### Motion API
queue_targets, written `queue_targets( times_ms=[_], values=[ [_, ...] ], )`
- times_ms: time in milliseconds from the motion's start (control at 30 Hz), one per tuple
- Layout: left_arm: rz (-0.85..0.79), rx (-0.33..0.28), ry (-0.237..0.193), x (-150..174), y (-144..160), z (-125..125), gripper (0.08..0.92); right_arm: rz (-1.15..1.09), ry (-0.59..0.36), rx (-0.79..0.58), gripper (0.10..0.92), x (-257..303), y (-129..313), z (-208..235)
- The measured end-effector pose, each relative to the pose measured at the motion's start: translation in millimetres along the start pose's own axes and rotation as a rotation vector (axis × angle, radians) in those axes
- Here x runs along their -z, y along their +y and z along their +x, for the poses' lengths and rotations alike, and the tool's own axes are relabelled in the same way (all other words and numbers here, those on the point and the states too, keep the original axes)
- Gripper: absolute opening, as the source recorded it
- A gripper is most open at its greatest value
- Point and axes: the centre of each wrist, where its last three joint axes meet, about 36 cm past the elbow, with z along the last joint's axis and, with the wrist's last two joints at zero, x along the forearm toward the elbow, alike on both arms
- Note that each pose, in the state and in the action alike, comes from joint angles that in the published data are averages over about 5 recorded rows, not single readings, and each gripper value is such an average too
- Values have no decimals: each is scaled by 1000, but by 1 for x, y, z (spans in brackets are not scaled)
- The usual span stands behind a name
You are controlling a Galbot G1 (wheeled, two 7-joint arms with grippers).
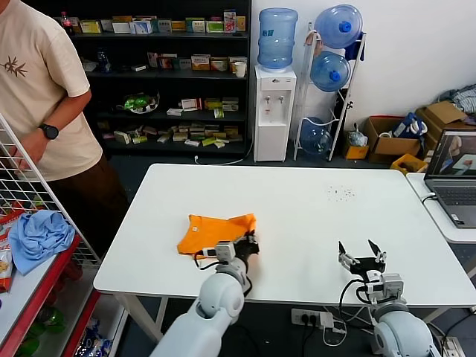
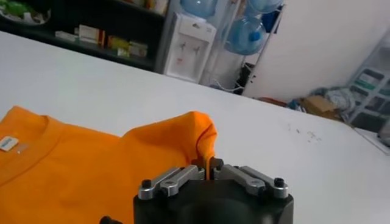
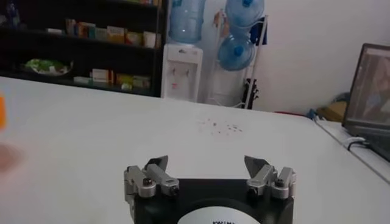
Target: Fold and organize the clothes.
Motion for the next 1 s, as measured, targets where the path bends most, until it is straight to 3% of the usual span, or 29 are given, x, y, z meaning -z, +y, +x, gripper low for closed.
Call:
queue_targets(
  times_ms=[100, 267, 433, 567, 767, 1000],
  values=[
    [17, -18, -30, -10, -14, -7, 184, -6, -1, -4, 823, 1, 0, -1],
    [61, -61, -120, -19, -31, -12, 327, -13, -2, -5, 823, 1, 0, -2],
    [61, -93, -208, -25, -28, -8, 475, -27, -13, 1, 823, 0, 1, -3],
    [1, -82, -274, -32, 3, 0, 587, -40, -30, 3, 823, 1, 0, -5],
    [-144, -22, -345, -47, 79, 25, 759, -53, -56, 10, 823, 0, -2, -9],
    [-288, 68, -387, -55, 140, 52, 822, -60, -83, 24, 823, -6, -3, -12]
  ],
)
